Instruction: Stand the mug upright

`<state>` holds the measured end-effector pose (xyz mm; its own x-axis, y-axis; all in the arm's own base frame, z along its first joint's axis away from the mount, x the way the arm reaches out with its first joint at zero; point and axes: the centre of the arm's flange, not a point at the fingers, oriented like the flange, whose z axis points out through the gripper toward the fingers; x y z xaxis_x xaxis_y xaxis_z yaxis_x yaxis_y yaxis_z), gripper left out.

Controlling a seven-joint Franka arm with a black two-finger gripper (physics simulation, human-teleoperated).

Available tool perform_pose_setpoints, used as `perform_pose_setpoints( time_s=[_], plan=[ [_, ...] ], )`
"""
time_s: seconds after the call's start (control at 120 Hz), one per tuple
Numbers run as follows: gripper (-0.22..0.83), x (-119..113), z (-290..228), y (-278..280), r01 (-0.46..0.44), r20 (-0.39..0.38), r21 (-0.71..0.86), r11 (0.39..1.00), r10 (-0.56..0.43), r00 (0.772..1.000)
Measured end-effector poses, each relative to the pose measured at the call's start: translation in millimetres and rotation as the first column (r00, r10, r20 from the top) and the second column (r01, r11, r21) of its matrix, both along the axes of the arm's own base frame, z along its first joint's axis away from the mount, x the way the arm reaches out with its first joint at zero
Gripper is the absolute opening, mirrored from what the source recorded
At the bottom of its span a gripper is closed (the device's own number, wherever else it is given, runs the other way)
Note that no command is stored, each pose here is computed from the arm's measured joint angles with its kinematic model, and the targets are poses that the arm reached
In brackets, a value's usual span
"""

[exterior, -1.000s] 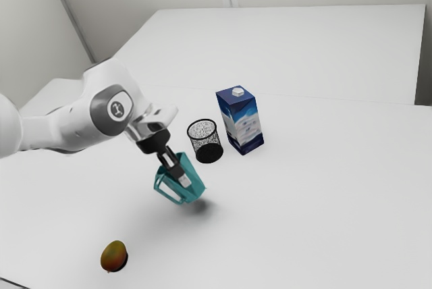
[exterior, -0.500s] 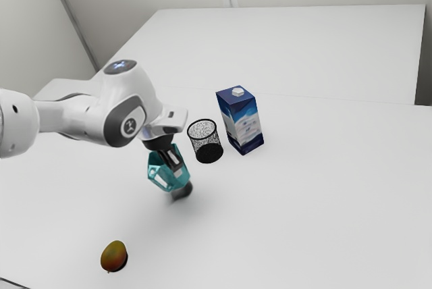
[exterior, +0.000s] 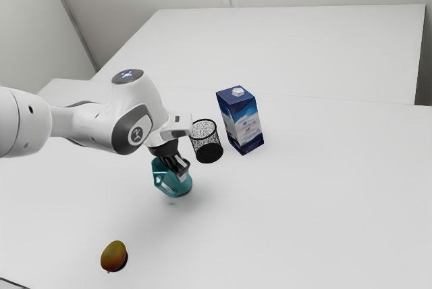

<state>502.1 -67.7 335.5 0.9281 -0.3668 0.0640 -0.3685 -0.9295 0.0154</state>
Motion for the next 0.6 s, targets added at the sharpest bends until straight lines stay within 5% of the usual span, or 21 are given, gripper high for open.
perform_pose_setpoints(
  time_s=[0.408, 0.6],
  plan=[
    [0.28, -1, 16, -2, -0.059, 0.027, -0.007, 0.998, 0.059, 0.998],
    [0.48, -7, 64, -28, -0.02, 0.075, 0.0, 1.0, 0.02, 0.997]
  ],
)
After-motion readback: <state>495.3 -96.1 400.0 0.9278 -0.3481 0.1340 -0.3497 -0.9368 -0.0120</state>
